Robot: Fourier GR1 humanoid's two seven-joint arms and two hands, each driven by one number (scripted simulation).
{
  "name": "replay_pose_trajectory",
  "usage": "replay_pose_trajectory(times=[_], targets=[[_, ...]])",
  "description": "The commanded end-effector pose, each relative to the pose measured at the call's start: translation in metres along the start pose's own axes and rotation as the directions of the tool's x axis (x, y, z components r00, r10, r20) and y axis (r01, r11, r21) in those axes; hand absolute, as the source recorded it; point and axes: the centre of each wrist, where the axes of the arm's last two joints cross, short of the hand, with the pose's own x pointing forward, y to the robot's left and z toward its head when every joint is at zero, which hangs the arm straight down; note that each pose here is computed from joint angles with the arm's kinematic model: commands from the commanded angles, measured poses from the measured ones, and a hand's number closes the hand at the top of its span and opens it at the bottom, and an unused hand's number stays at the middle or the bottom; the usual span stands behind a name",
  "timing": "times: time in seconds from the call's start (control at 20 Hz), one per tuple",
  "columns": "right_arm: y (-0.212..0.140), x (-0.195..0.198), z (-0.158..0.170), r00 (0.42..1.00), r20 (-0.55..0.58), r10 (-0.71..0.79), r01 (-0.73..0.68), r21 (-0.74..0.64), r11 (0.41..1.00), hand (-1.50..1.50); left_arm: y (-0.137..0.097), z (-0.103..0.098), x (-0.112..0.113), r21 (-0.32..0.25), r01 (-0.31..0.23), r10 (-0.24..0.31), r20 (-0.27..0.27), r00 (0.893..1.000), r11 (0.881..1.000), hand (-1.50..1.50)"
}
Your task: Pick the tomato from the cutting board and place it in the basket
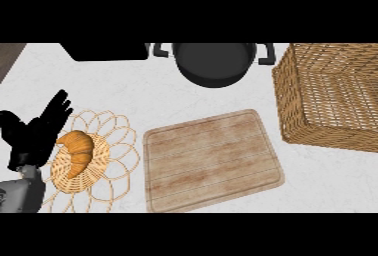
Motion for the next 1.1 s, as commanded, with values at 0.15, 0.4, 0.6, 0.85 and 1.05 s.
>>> replay_pose_trajectory(times=[0.15, 0.4, 0.6, 0.85, 1.05], targets=[[-0.076, 0.051, 0.021, 0.995, 0.067, -0.07, 0.085, -0.256, 0.963, 1.5, 0.0, 0.0, 0.013, -0.017, -0.007, 0.008, 0.009, 1.0, 1.0, 0.0], [-0.097, 0.054, 0.022, 0.999, 0.037, 0.001, 0.011, -0.311, 0.95, 1.5, -0.008, -0.007, 0.008, -0.019, -0.012, 0.012, 0.011, 1.0, 1.0, 0.0], [-0.103, 0.053, 0.009, 1.0, 0.029, -0.002, 0.013, -0.393, 0.92, 1.5, 0.007, -0.005, 0.011, -0.022, 0.004, -0.004, 0.017, 1.0, 1.0, 0.0], [-0.119, 0.055, -0.005, 1.0, -0.019, 0.016, -0.023, -0.46, 0.888, 1.5, -0.009, -0.005, 0.008, -0.037, 0.002, -0.001, 0.023, 1.0, 0.999, 0.0], [-0.138, 0.048, -0.036, 0.994, -0.087, 0.07, -0.106, -0.538, 0.836, 1.5, -0.015, -0.006, 0.012, -0.049, 0.011, -0.01, 0.02, 1.0, 0.999, 0.0]])
